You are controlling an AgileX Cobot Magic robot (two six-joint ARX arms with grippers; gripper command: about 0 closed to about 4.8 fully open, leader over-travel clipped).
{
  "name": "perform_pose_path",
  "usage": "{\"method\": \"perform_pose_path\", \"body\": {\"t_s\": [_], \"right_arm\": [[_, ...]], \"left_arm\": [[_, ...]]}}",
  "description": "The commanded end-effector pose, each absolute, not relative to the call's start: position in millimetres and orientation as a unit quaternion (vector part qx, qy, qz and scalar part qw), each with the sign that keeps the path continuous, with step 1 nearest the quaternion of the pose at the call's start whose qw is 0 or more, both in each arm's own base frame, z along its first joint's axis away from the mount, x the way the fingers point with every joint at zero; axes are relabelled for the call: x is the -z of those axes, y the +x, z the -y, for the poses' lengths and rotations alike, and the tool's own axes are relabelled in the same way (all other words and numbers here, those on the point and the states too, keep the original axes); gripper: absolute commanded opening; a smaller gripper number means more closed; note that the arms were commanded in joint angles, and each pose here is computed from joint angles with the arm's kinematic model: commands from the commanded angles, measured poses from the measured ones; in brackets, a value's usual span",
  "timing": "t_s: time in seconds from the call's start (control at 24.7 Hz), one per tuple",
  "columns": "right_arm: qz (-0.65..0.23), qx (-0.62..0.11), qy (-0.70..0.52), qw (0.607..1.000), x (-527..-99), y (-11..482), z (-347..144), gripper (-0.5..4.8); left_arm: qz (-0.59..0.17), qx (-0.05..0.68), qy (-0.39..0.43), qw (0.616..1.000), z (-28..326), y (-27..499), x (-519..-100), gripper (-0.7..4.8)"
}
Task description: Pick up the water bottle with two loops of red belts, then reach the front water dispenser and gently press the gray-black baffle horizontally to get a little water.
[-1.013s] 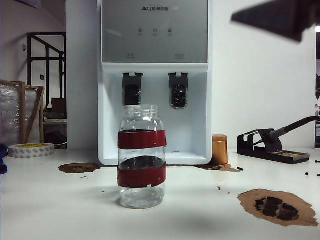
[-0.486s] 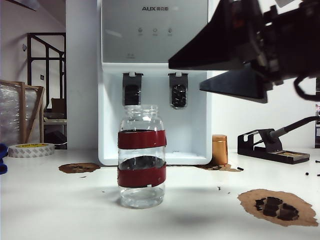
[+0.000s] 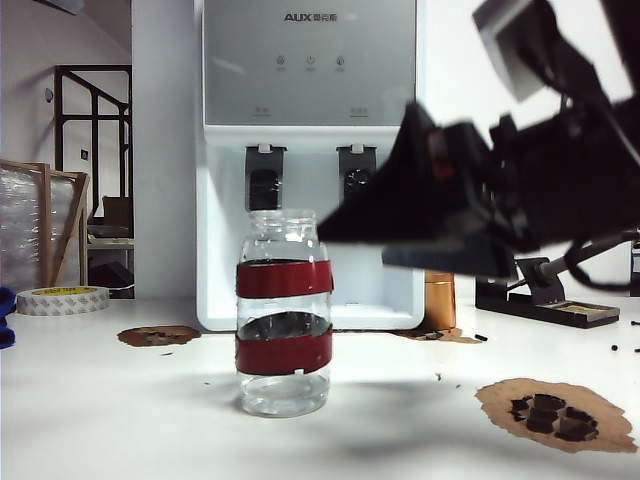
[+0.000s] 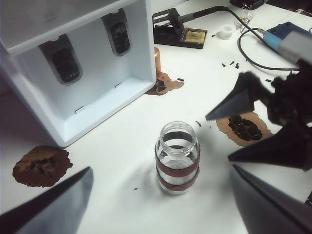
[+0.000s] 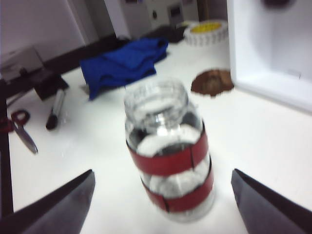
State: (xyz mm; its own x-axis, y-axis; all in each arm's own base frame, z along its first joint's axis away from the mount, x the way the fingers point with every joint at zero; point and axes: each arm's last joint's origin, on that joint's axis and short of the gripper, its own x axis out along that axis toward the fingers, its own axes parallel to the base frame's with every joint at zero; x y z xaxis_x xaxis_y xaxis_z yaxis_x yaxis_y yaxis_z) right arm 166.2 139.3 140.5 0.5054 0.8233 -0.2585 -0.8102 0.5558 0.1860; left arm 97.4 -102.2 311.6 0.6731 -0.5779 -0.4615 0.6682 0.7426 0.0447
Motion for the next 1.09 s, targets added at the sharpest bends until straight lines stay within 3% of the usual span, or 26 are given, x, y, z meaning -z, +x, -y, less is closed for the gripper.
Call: {"method": "perform_pose_path", "body": {"t_s": [0.04, 1.09], "right_arm": [[-0.155, -0.487, 0.019, 0.859, -135, 169, -143, 4.79], [-0.158, -0.489, 0.018, 0.858, -98, 190, -159, 4.79]], "left_arm": [[-0.209, 0.349, 0.105, 0.907, 103, 97, -314, 4.79], [-0.194, 0.356, 0.096, 0.909, 103, 97, -325, 4.79]]}}
